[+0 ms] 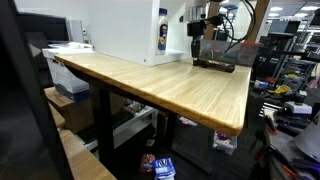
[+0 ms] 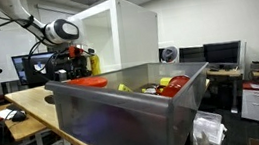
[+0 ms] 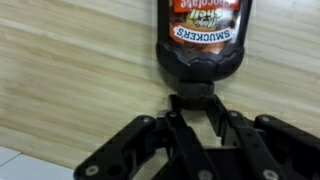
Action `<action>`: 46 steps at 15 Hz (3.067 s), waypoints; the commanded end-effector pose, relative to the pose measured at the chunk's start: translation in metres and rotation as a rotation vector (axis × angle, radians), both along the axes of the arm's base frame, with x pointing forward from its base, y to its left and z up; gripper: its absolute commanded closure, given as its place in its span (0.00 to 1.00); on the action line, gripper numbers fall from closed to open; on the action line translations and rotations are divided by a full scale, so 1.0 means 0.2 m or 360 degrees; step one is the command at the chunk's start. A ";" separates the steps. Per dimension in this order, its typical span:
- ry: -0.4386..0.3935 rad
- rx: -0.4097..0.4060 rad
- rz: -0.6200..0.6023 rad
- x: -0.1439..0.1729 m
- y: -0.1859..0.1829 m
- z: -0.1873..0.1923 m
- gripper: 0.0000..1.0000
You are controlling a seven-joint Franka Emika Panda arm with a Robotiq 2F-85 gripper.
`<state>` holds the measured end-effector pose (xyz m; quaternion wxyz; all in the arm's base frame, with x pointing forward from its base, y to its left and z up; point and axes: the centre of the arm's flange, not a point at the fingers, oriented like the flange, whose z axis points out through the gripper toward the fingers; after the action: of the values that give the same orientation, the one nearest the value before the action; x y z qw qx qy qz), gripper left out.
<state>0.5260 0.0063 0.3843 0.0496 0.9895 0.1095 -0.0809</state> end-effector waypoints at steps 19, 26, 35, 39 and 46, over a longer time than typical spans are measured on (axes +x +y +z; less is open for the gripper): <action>-0.0967 0.0078 0.0153 -0.10 0.11 0.53 0.92; -0.1222 0.0130 0.0148 -0.15 0.12 0.59 0.92; -0.1505 0.0229 0.0064 -0.23 0.09 0.60 0.92; -0.1592 0.0263 0.0008 -0.29 0.06 0.56 0.92; -0.1737 0.0295 -0.0043 -0.39 0.02 0.50 0.92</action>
<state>0.4694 0.0139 0.4858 0.0232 0.9003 0.0771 0.4277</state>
